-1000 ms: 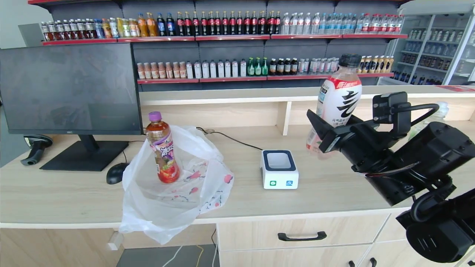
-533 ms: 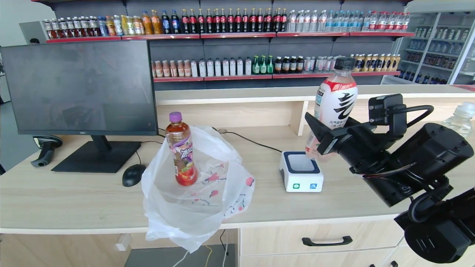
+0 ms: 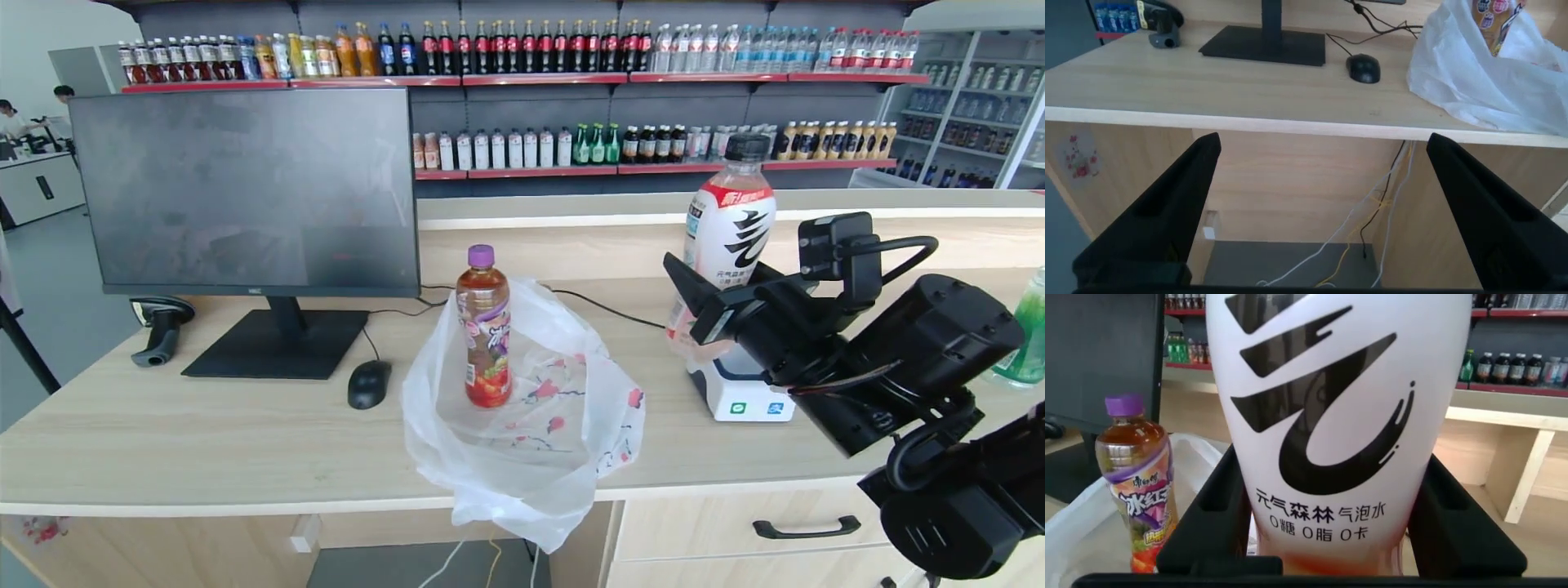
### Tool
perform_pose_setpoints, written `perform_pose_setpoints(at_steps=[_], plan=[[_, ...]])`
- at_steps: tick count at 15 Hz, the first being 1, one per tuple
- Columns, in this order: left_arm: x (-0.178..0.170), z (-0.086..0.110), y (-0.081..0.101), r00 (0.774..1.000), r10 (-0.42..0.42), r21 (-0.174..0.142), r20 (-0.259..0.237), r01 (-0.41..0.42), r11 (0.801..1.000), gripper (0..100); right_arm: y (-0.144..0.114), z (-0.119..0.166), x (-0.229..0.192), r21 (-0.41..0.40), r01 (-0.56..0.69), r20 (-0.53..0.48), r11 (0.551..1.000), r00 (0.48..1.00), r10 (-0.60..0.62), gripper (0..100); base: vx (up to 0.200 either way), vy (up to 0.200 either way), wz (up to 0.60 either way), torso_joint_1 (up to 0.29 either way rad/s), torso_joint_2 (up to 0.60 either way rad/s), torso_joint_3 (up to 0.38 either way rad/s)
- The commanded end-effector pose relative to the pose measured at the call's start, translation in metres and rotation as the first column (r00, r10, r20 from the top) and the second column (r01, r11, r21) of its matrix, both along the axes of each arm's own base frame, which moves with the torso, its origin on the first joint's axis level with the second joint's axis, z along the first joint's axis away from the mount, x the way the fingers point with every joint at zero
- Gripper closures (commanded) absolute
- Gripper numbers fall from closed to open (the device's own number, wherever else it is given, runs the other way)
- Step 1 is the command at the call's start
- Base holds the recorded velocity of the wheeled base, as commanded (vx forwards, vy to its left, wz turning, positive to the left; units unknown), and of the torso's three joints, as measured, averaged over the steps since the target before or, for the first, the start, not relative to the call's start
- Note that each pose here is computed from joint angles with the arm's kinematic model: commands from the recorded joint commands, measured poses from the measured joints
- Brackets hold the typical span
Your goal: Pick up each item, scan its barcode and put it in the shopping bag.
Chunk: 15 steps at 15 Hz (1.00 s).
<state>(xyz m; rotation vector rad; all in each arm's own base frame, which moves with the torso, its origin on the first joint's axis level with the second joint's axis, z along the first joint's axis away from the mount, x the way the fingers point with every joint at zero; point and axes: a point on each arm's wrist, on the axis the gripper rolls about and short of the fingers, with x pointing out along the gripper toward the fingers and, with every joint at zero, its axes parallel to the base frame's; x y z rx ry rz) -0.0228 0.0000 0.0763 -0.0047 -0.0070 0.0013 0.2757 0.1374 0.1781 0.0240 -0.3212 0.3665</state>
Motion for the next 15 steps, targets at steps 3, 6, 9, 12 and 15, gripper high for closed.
perform_pose_setpoints(at_steps=[3,6,9,12,15], plan=[[0.0,0.0,0.0,1.0,0.0,-0.001,0.001,0.0,1.0,0,0.0009,0.0008,0.0014,0.002,-0.002,0.005,1.0,1.0,0.002,100,0.0,0.0,0.0,0.0,0.0,0.0],[0.0,0.0,0.0,1.0,0.0,-0.001,0.001,0.0,1.0,0,0.001,0.0034,0.0017,0.008,-0.002,0.014,1.0,1.0,0.002,100,0.0,0.0,0.6,0.004,0.01,0.001],[0.0,0.0,0.0,1.0,0.0,-0.001,0.001,0.0,1.0,0,-0.0014,0.0024,-0.0021,0.004,0.001,0.006,1.0,1.0,-0.001,100,0.0,0.0,0.4,0.0,0.0,0.003],[0.0,0.0,0.0,1.0,0.0,-0.001,0.001,0.0,1.0,0,-0.0035,-0.0011,-0.0042,-0.002,0.002,-0.009,1.0,1.0,-0.002,100,0.0,0.0,0.0,0.0,0.0,0.0],[0.0,0.0,0.0,1.0,0.0,-0.003,0.001,0.0,1.0,0,-0.0035,-0.0062,-0.0042,-0.01,0.001,-0.028,1.0,1.0,-0.002,100,0.0,0.0,0.0,0.0,0.0,0.0]])
